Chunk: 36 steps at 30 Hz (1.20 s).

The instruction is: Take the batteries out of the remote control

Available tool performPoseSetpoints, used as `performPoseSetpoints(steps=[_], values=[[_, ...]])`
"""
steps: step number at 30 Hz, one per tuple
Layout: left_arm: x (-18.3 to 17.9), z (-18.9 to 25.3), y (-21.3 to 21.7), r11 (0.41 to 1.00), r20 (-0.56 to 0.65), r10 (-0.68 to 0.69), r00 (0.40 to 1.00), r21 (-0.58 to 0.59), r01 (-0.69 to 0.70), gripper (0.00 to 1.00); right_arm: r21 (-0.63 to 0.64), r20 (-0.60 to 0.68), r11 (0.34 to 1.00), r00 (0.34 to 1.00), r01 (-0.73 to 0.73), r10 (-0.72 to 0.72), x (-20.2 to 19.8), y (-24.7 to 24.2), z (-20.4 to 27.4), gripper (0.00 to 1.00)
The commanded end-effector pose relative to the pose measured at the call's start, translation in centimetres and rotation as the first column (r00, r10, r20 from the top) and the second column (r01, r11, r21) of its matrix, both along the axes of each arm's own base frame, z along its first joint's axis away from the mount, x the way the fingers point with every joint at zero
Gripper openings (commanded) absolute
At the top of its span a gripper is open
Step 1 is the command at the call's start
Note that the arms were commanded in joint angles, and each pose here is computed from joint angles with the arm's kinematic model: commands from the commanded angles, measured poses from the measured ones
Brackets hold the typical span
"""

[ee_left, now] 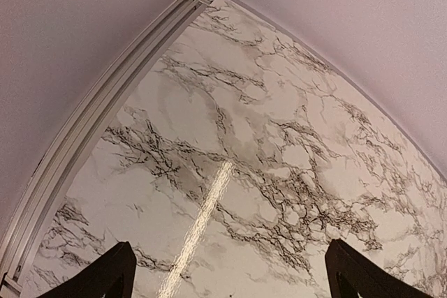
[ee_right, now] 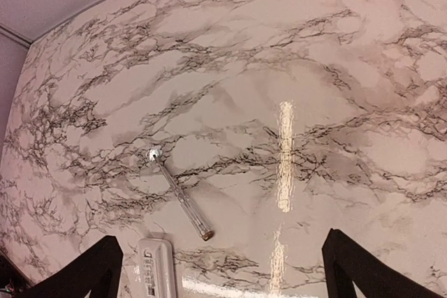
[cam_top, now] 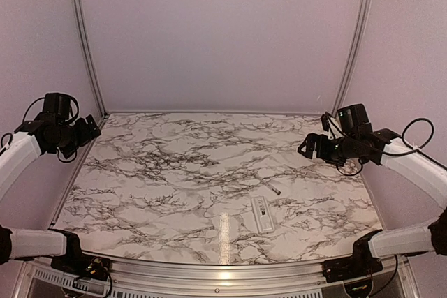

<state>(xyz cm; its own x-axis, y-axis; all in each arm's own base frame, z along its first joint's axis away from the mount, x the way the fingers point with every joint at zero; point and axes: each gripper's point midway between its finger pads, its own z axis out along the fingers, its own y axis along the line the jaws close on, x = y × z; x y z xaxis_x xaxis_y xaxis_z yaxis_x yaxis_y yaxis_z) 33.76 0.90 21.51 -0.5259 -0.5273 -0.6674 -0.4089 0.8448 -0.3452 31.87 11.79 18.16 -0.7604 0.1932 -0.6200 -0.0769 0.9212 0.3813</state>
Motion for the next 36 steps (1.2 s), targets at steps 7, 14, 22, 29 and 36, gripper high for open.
performPoseSetpoints(steps=[7, 14, 22, 29, 36], values=[[-4.9, -2.2, -3.0, 0.985, -0.078, -0.159, 0.984, -0.085, 0.152, 0.99, -0.032, -0.244, 0.999, 0.97, 0.013, -0.02, -5.0, 3.5, -2.4, 0.98], [-6.3, -2.5, -4.9, 0.968, -0.09, -0.241, 0.966, -0.092, 0.233, 0.99, -0.075, -0.35, 0.996, 0.937, -0.042, 0.013, -6.6, 7.0, -4.2, 0.98], [-7.7, -3.5, -6.3, 0.948, -0.1, -0.315, 0.944, -0.088, 0.307, 0.97, -0.171, -0.471, 0.973, 0.88, -0.155, 0.058, -8.3, 11.2, -7.2, 0.98], [-8.4, -2.8, -6.2, 0.937, -0.117, -0.349, 0.93, -0.019, 0.35, 0.95, -0.197, -0.539, 0.948, 0.835, -0.25, 0.108, -8.6, 14.6, -9.4, 0.98], [-8.8, -3.2, -6.4, 0.93, -0.129, -0.362, 0.923, 0.013, 0.367, 0.96, -0.259, -0.593, 0.91, 0.797, -0.324, 0.115, -8.9, 15.4, -11.1, 0.99]])
